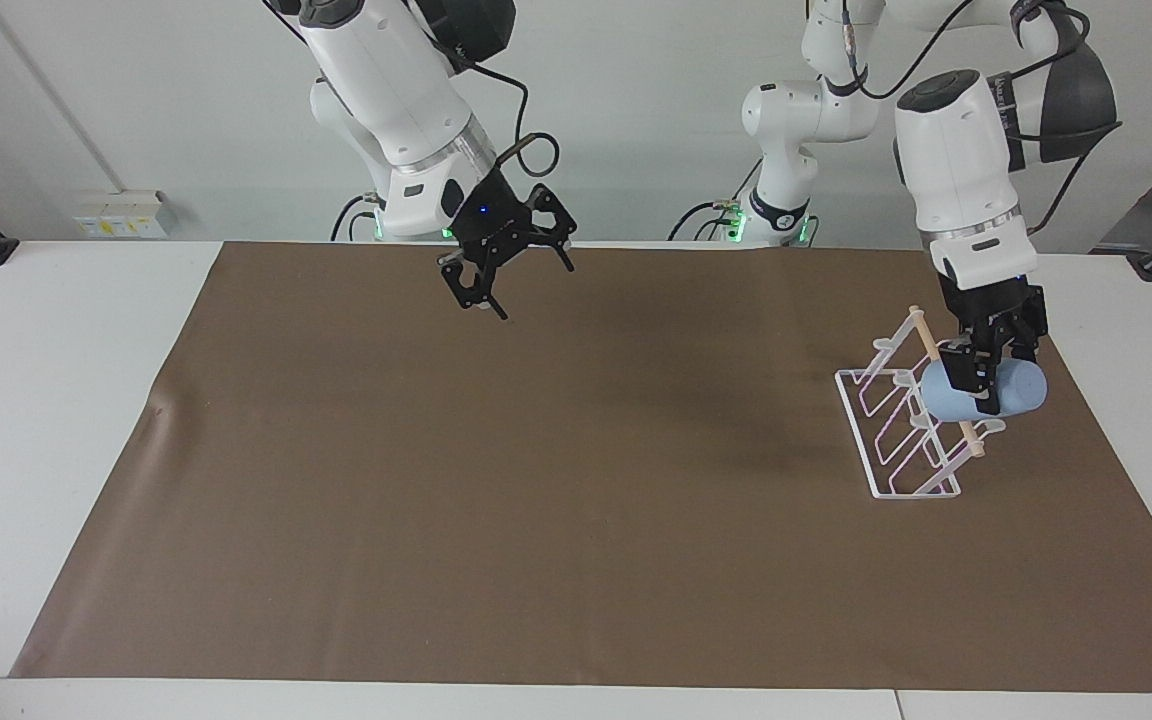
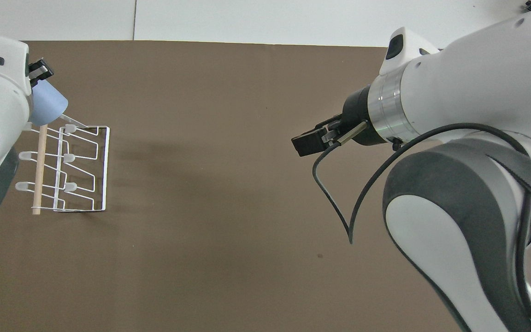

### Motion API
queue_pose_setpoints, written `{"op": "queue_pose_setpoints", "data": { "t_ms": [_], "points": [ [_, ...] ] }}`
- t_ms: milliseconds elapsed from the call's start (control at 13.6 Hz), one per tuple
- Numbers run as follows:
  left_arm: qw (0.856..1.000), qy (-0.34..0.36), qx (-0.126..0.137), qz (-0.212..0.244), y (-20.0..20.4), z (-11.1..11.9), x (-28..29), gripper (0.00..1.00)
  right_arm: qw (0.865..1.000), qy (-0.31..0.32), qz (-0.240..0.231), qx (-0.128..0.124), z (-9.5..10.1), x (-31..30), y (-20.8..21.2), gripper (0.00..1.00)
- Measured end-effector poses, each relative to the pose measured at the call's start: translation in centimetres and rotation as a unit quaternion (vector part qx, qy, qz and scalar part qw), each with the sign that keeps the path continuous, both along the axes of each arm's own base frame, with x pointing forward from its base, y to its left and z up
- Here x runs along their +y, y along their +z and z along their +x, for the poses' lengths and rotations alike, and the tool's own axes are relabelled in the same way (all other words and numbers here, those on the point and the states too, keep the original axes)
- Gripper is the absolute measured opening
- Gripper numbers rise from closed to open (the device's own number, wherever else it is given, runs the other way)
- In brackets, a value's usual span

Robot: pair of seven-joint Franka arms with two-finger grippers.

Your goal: Hang cup on cup holder

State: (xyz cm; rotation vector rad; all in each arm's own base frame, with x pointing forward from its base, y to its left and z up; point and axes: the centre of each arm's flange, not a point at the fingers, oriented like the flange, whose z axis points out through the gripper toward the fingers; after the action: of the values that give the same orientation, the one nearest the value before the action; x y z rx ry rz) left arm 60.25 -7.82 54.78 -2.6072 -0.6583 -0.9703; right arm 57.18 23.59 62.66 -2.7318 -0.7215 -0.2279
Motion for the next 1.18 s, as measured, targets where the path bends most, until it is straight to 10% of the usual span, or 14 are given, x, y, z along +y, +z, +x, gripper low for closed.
{"op": "queue_pose_setpoints", "data": {
  "t_ms": [367, 1176],
  "points": [
    [1.000, -0.013, 0.004, 0.006, -4.2, -0.7, 0.0, 0.73, 0.995, 0.005, -0.097, 0.009, -1.6, -4.9, 3.4, 1.00],
    [1.000, -0.020, 0.000, 0.008, -8.3, -2.1, -0.2, 0.73, 0.988, -0.097, -0.119, 0.020, 0.8, -22.5, 3.3, 1.00]
  ]
}}
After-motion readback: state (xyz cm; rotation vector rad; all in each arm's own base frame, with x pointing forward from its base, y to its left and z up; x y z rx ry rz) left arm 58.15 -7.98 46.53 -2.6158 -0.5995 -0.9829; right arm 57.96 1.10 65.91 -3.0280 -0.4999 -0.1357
